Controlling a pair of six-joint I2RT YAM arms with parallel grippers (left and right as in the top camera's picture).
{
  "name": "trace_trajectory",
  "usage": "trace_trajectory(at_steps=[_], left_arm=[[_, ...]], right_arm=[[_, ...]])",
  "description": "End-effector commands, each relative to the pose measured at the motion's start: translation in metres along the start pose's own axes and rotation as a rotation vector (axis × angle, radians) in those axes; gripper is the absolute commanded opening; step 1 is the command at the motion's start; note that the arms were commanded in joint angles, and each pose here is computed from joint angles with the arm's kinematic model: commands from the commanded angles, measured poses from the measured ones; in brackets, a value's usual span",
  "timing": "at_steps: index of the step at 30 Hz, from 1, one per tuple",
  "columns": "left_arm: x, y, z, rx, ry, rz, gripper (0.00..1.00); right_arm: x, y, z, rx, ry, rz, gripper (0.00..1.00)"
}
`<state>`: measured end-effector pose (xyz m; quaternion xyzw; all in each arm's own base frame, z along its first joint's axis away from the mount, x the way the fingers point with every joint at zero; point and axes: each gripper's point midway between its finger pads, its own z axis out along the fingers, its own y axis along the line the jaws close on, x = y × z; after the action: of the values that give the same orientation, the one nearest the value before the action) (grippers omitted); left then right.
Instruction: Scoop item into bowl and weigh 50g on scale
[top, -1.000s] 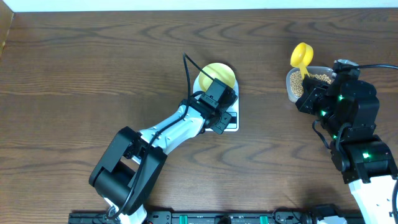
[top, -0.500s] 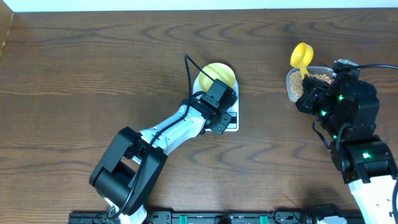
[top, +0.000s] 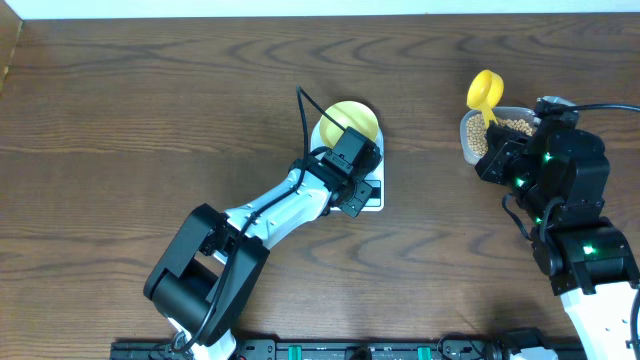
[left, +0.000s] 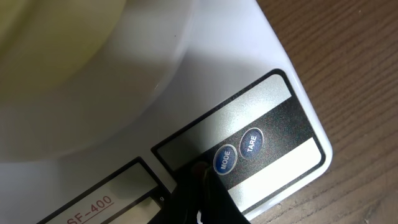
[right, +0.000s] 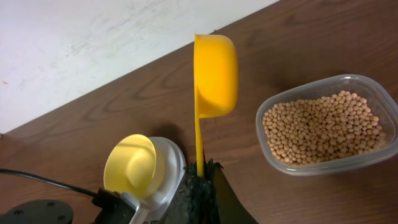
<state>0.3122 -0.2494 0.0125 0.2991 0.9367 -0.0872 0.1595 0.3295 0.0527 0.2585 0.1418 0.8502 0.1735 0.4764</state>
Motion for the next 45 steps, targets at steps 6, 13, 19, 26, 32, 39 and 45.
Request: trace_trajectory(at_steps=[6,13,19,26,32,39,45], left_arm=[[0.065,0.023,0.033,-0.093,0.202,-0.028,0.07],[0.07,0.023,0.034,-0.093,0.211,-0.028,0.07],[0.069,0.023,0.034,-0.092,0.206,-0.028,0.07],[0.061,0.023,0.03,-0.091,0.179,-0.028,0.07],[0.05,0.021,0.018,-0.085,0.133,-0.04,0.08],[0.038,0.013,-0.002,-0.048,0.082,-0.046,0.07],[0.022,-0.004,-0.026,0.043,0.009,-0.043,0.07]], right_arm=[[-0.007,0.002,-0.004,0.0,-0.015,-0.006,0.01],[-0.006,0.002,-0.004,0.0,-0.013,-0.005,0.01],[-0.007,0.002,-0.004,0.0,-0.015,-0.006,0.01],[-0.007,0.002,-0.004,0.0,-0.015,0.002,0.01],[-0.007,0.002,-0.004,0.0,-0.015,0.002,0.01],[-0.007,0.002,-0.004,0.0,-0.015,0.002,0.01],[-0.007,0.002,-0.004,0.0,-0.015,0.002,0.01]])
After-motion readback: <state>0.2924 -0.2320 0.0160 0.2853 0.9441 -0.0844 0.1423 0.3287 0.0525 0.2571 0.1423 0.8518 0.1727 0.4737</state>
